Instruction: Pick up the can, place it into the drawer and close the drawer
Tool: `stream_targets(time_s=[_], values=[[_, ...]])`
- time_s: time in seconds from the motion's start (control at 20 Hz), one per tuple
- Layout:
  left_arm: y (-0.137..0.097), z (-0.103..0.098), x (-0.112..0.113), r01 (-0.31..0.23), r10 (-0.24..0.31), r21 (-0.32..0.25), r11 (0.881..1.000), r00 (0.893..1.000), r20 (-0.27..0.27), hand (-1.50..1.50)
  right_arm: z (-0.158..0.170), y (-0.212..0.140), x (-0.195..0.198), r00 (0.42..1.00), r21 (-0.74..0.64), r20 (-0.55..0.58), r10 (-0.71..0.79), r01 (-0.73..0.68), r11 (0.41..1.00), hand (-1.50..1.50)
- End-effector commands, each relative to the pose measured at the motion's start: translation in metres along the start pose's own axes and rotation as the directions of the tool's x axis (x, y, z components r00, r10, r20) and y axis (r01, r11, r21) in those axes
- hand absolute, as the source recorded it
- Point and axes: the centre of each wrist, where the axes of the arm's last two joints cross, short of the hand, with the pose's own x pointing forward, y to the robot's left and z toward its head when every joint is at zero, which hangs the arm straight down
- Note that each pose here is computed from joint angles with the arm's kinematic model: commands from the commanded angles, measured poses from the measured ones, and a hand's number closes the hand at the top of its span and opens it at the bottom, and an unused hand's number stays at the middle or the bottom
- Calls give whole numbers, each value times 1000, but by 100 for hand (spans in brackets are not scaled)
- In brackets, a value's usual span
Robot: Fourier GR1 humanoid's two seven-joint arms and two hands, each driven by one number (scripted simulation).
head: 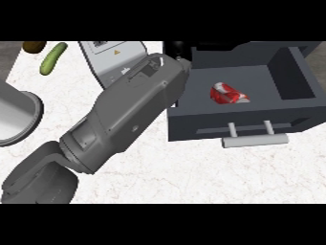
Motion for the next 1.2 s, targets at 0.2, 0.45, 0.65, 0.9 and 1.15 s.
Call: stream_targets(time_s=[0.2,0.45,0.65,0.9,1.15], values=[[-1,1,0,-26,27,-23,999,999,28,-150,-35,39,11,973,42,67,220,-223,974,-150],[-10,3,15,-47,46,-25,999,999,-4,-150,-61,65,1,941,109,73,332,-338,935,-150],[-12,2,20,-37,37,-1,999,999,-6,-150,-91,94,2,911,100,114,397,-408,908,-150],[-11,8,15,-26,26,-2,1000,999,-27,-150,-127,118,-26,862,115,130,491,-504,856,-150],[16,-13,30,-28,28,30,999,1000,-7,-150,-153,152,-46,801,196,181,570,-598,777,-150]])
